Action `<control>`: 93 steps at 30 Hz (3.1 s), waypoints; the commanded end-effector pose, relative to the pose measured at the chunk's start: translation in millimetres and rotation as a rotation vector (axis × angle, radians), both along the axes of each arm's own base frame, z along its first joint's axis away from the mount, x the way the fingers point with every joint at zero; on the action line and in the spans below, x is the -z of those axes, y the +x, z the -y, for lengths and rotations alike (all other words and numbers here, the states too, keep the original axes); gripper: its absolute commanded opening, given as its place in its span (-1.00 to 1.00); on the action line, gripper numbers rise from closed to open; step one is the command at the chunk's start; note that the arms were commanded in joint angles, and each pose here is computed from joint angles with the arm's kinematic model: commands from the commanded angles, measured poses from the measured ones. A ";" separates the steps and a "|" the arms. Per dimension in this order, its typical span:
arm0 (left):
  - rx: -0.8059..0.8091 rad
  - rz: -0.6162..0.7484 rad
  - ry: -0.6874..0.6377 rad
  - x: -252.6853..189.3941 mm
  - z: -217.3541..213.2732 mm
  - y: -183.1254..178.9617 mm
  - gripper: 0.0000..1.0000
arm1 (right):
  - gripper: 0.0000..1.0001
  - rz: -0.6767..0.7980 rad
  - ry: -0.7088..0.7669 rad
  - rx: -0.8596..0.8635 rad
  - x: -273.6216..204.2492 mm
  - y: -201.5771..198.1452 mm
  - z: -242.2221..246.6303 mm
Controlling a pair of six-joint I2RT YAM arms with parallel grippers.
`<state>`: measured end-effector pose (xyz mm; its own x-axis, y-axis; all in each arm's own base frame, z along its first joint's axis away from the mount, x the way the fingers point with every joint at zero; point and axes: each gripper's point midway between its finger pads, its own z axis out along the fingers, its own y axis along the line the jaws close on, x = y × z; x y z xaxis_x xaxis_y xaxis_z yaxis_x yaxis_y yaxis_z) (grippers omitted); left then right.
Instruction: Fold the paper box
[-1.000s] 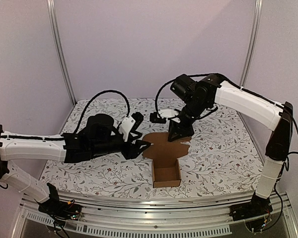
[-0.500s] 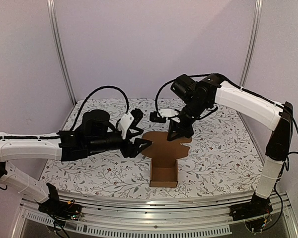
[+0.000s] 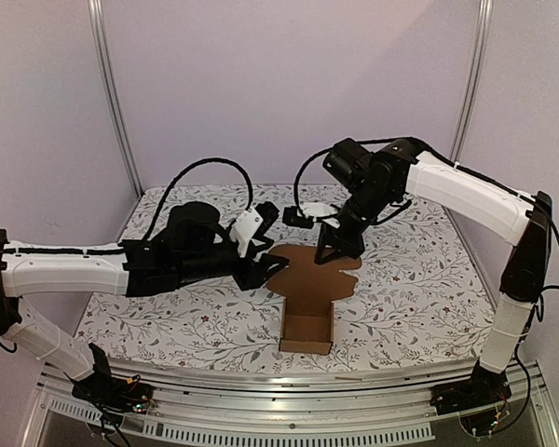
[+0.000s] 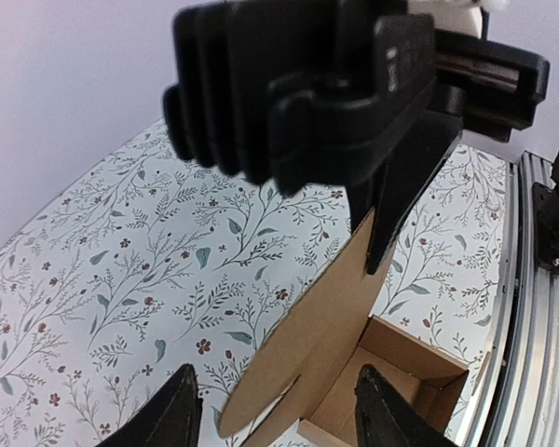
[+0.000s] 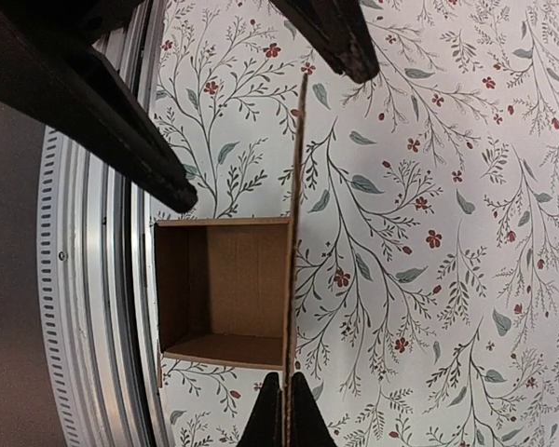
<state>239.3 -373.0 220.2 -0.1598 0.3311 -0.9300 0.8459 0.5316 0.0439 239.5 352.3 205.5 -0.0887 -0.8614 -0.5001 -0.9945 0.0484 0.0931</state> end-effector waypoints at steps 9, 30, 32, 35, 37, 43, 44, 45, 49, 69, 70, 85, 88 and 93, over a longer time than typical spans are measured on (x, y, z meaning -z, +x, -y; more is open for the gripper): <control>-0.012 0.024 0.036 2.5 -10.4 -3.3 0.21 | -1.00 -0.002 0.081 -0.006 -22.3 -8.4 -4.9; 0.102 -0.026 -0.081 -4.8 44.3 -34.5 -0.58 | -1.00 -0.001 0.095 0.147 -23.8 15.1 -16.9; 0.112 -0.023 -0.085 -4.6 50.6 -36.5 -0.50 | -1.00 -0.016 0.104 0.141 -25.2 12.0 -17.8; 0.085 -0.003 -0.069 -3.4 49.5 -31.4 -0.40 | -1.00 -0.030 0.114 0.120 -26.6 6.0 -17.1; 0.086 0.011 -0.071 -11.1 43.7 -33.7 -0.36 | -1.00 -0.035 0.107 0.096 -23.4 0.8 -14.1; 0.079 0.053 -0.024 -36.5 -5.2 -51.8 0.02 | -1.00 -0.012 0.096 -0.004 -19.2 -16.2 0.7; 0.088 0.046 0.001 -34.6 -15.9 -57.2 0.06 | -1.00 -0.018 0.103 -0.029 -20.8 -21.3 1.7; 0.103 0.044 0.009 -35.6 -23.9 -62.9 0.08 | -1.00 -0.027 0.111 -0.050 -23.6 -26.4 2.8; 0.119 0.053 0.008 -42.9 -50.7 -74.5 0.14 | -1.00 -0.058 0.129 -0.151 -28.9 -44.9 7.2; 0.259 -0.013 -0.074 -28.7 -12.3 -67.2 -0.02 | -1.00 -0.047 0.117 -0.265 -34.9 -73.7 -9.4; 0.267 -0.015 -0.074 -27.8 -10.8 -68.2 -0.03 | -1.00 -0.048 0.118 -0.265 -35.4 -73.6 -9.9; 0.379 -0.051 -0.098 -28.1 -1.9 -86.9 -0.11 | -1.00 -0.044 0.092 -0.248 -27.5 -69.6 -12.2; 0.381 -0.060 -0.088 -25.3 -2.1 -87.6 -0.11 | -1.00 -0.056 0.108 -0.255 -30.4 -73.2 -13.7; 0.393 -0.063 -0.103 -25.3 11.0 -83.4 -0.17 | -1.00 -0.067 0.119 -0.298 -35.8 -87.9 -17.0</control>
